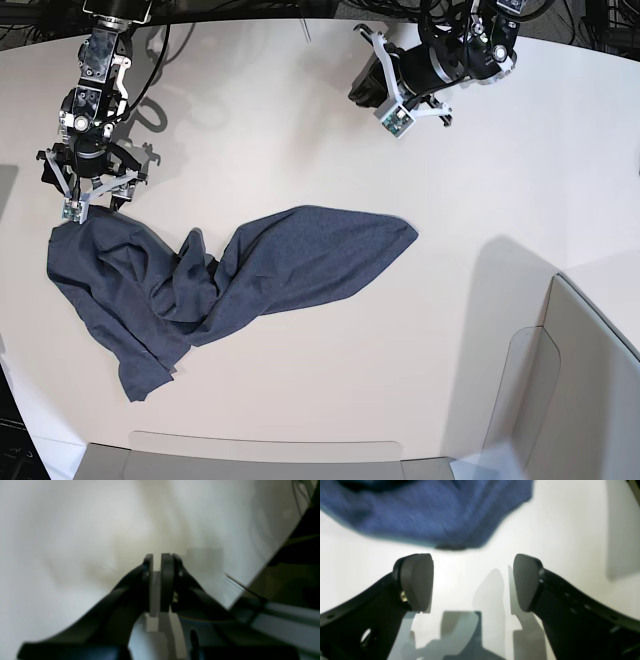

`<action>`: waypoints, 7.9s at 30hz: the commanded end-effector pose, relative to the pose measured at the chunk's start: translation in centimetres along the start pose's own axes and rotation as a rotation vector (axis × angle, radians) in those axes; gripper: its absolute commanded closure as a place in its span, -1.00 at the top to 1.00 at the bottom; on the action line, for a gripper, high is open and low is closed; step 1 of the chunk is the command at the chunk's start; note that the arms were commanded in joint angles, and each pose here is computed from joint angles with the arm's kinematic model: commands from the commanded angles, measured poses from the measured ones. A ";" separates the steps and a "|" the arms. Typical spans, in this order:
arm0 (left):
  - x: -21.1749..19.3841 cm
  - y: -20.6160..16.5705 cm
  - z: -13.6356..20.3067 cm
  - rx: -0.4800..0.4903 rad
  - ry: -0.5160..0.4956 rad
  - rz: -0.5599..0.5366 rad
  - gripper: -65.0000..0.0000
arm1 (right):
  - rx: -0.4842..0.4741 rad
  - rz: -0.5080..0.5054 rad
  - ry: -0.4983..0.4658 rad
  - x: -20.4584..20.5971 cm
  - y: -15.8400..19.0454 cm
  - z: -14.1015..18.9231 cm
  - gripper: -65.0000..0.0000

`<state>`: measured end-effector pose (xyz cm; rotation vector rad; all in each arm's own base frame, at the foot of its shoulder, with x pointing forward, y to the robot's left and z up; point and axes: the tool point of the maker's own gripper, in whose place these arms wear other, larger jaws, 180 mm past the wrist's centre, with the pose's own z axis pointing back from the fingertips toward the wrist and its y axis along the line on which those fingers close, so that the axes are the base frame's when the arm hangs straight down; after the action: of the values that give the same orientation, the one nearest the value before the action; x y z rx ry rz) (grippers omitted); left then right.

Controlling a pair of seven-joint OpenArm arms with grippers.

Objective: Layout the t-shirt on the table in an organized manner, then fold the t-shirt properly
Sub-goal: 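Lift the gathered shirt fabric with the right gripper and reposition it, then drag the shirt edge with the right gripper along the table, then lift the shirt high with the right gripper and shake it out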

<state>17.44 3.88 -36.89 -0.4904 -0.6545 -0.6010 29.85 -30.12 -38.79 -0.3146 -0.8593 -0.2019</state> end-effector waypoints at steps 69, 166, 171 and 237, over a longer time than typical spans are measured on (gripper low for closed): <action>-3.6 -0.7 1.6 -0.023 0.082 0.001 -0.59 | 0.417 0.202 -0.288 7.6 8.2 11.0 0.09; 16.9 4.1 3.7 0.409 -0.735 0.076 -0.24 | 0.786 -0.065 -0.790 32.1 23.5 21.1 -1.00; 17.3 2.0 2.6 0.370 -0.727 0.057 -0.20 | 0.762 -0.062 -0.847 32.8 23.3 21.6 -1.00; 22.4 2.1 -4.0 0.389 -0.741 0.175 -0.21 | 0.681 -0.001 -0.899 33.2 22.7 22.7 -1.00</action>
<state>34.52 -4.65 -26.16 -0.3749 -1.3414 -0.0988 42.09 -2.68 -6.11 0.2576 -1.6663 0.2630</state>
